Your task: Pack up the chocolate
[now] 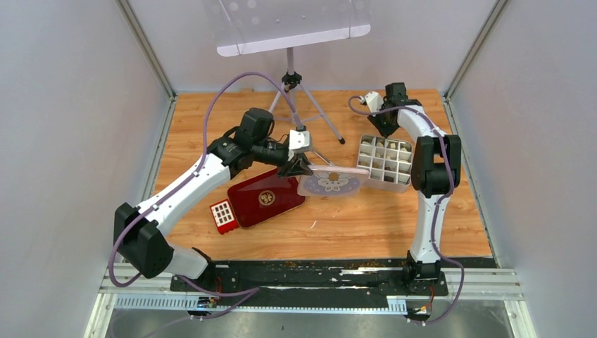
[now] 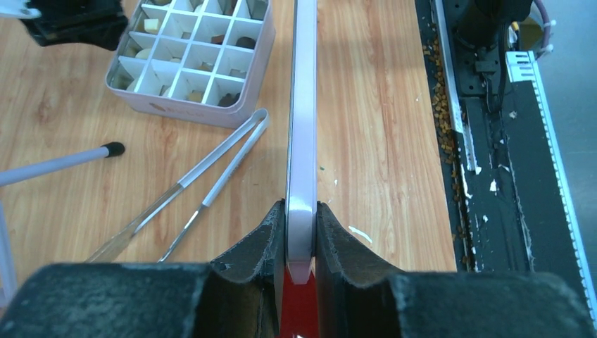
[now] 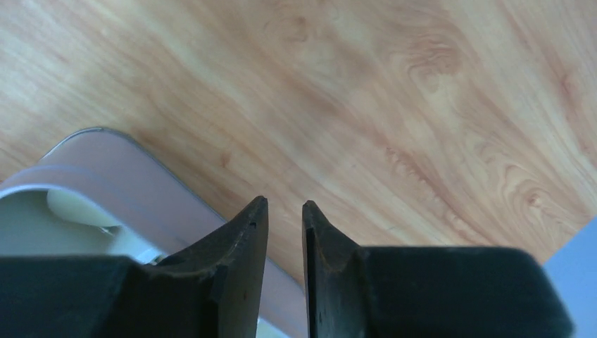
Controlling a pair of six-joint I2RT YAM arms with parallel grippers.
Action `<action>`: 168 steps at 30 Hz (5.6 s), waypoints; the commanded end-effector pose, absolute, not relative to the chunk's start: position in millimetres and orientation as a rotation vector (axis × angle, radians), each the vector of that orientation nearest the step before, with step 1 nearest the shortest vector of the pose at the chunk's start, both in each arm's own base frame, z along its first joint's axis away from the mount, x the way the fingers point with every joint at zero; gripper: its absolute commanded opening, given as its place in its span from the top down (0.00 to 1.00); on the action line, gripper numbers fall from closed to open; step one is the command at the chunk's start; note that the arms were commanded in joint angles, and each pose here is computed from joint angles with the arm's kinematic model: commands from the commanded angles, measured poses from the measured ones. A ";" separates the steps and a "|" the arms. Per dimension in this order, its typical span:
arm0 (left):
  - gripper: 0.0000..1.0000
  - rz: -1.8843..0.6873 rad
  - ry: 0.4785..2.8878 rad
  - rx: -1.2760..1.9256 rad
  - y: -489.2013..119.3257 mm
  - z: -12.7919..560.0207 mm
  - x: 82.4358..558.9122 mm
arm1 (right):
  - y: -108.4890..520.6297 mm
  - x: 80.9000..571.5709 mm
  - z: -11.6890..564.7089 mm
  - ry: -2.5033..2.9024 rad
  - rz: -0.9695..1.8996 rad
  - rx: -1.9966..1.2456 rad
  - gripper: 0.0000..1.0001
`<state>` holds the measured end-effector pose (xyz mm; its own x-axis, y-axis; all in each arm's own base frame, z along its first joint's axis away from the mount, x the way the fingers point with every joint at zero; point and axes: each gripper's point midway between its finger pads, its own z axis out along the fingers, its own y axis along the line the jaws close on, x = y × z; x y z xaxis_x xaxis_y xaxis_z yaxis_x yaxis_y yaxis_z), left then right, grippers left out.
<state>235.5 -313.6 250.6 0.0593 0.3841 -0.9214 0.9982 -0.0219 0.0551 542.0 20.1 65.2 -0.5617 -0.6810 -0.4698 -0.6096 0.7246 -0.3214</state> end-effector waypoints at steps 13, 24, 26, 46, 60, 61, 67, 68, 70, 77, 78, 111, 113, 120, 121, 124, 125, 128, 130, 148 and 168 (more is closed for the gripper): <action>0.87 -1.285 1.377 1.316 -325.5 304.2 229.8 | 90.5 412.5 92.9 2.532 0.337 -0.958 0.71; 0.88 -1.701 1.367 1.293 -381.3 311.6 218.4 | -39.1 389.8 207.2 2.351 0.429 -0.370 0.64; 0.88 -1.827 1.397 1.251 -403.2 302.2 219.8 | -60.3 376.5 206.5 2.358 0.416 -0.282 0.64; 0.84 -1.901 1.874 0.943 -510.2 178.3 330.2 | -48.1 256.8 176.0 2.399 0.483 -0.293 0.58; 0.58 -1.702 1.933 0.756 -518.8 141.7 387.2 | -19.5 236.7 158.3 2.513 0.836 -0.211 0.12; 0.50 -1.675 1.934 0.734 -518.5 140.4 394.3 | -20.8 237.2 155.8 2.523 0.827 -0.202 0.12; 0.00 -1.532 1.885 0.688 -513.0 150.1 431.2 | -39.7 248.2 129.3 2.647 0.733 -0.003 0.11; 0.00 -1.493 1.885 0.685 -510.0 153.3 437.5 | -44.3 249.3 122.7 2.675 0.707 0.030 0.12; 0.00 -1.364 1.931 0.679 -496.5 157.8 449.6 | -50.3 250.6 112.5 2.718 0.684 0.050 0.13; 0.00 -1.128 2.062 0.833 -439.7 147.7 396.2 | -50.2 253.0 94.4 2.768 0.740 0.079 0.29; 0.00 -1.126 2.086 0.864 -435.3 139.9 381.9 | -47.7 253.0 91.9 2.770 0.754 0.092 0.31; 0.46 -1.427 2.285 0.942 -473.2 93.6 305.9 | -27.8 311.8 67.0 2.774 0.869 0.011 0.67; 0.45 -1.359 2.292 0.919 -467.4 93.4 317.0 | -28.3 315.8 63.3 2.785 0.853 0.019 0.67; 0.00 -0.957 2.347 0.921 -418.8 95.2 356.1 | -30.7 327.4 54.7 2.807 0.802 0.053 0.69; 0.00 -0.932 2.356 0.897 -414.2 97.3 358.5 | -30.8 329.4 54.1 2.807 0.797 0.053 0.69; 0.00 -0.914 2.345 0.818 -412.9 111.1 362.0 | -33.6 335.4 52.1 2.815 0.759 0.067 0.68; 0.00 -0.910 2.337 0.800 -413.4 111.9 360.3 | -34.6 337.7 53.3 2.811 0.751 0.071 0.68; 0.00 -0.621 2.357 0.757 -403.4 113.0 365.8 | -36.6 342.7 58.4 2.805 0.734 0.076 0.58; 0.00 -0.576 2.369 0.687 -401.7 117.3 368.5 | -39.0 343.3 69.2 2.797 0.722 0.039 0.52; 0.38 -1.245 2.320 0.868 -454.5 105.7 306.2 | -22.9 290.3 70.6 2.812 0.883 -0.001 0.56; 0.58 -1.104 2.364 0.948 -456.1 73.9 312.9 | 5.2 288.0 80.7 2.808 1.043 -0.015 0.71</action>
